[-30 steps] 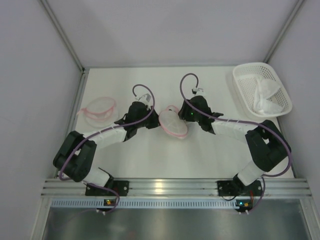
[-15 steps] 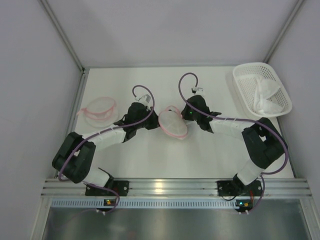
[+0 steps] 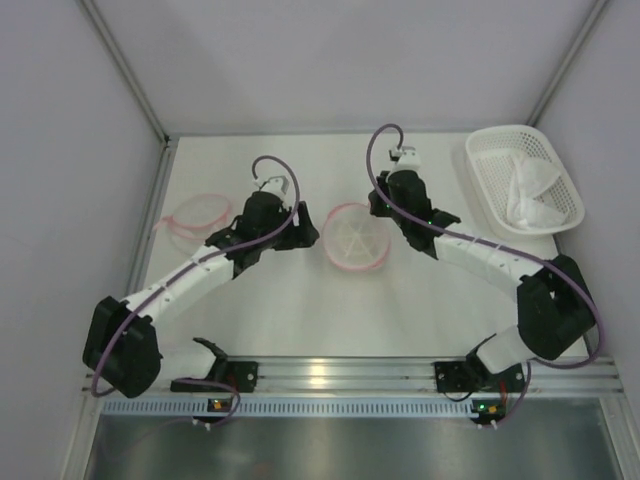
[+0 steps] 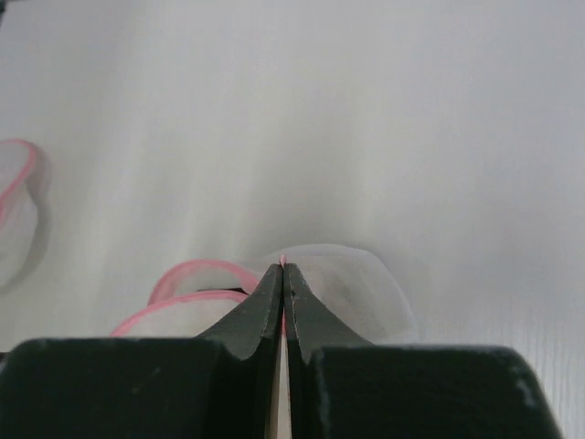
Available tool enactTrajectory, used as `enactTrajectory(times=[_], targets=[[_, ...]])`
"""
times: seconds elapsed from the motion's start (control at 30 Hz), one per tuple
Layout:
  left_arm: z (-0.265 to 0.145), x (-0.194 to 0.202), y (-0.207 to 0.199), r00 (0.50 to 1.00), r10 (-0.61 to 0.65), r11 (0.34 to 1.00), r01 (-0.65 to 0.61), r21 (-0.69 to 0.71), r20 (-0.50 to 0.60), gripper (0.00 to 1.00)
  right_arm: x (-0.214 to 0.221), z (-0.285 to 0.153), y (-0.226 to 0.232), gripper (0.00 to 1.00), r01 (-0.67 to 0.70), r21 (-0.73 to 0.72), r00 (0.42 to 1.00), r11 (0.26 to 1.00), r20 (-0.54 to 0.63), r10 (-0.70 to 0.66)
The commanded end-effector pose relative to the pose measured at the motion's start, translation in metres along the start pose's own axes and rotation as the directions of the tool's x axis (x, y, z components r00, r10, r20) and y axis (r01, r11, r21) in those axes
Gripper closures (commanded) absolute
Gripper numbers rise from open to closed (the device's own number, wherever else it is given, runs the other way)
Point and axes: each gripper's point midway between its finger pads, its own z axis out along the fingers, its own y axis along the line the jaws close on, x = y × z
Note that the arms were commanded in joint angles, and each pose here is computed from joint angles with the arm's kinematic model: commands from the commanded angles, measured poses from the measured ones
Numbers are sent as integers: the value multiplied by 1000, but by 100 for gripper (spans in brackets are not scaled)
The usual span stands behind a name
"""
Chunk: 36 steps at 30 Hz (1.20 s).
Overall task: Place the bra in the laundry bag and zip it closed
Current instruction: Zip the zipper on the laundry bag.
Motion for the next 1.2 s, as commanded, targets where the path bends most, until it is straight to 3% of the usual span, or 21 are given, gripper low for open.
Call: enactTrajectory(times=[0.0,0.1,0.2,0.3,0.47,0.6,0.83,1.03,1.17], targets=[[-36,-37,18,995,76,985,-65,-162,60,17,-49,-19,12,100,20,-38,995,999,100,-17],[-53,-64,-4,988,104,991,-93,-95,118,14,-48,-27,13,100,16,-52,996,999,92,-11],[-56,-85,-40,967,181,980,-193,56,178,11,-53,-36,14,100,20,-72,994,997,112,-12],[-51,-99,-69,932,261,933,-310,180,253,10,-57,-40,20,100,35,-124,990,992,136,-17],[-14,-90,-103,893,376,816,-446,368,248,10,-53,-34,26,100,29,-160,995,987,101,-13],[16,-95,-109,868,406,780,-493,387,287,9,-55,-34,27,100,2,-180,995,984,99,16],[30,-104,-130,808,437,710,-580,399,395,9,-52,-32,32,100,-18,-199,996,980,77,34],[49,-97,-146,768,480,668,-634,391,425,10,-53,-35,37,100,-36,-222,996,974,77,54],[69,-86,-146,773,494,654,-632,416,398,14,-55,-36,38,100,-34,-228,995,973,83,54]])
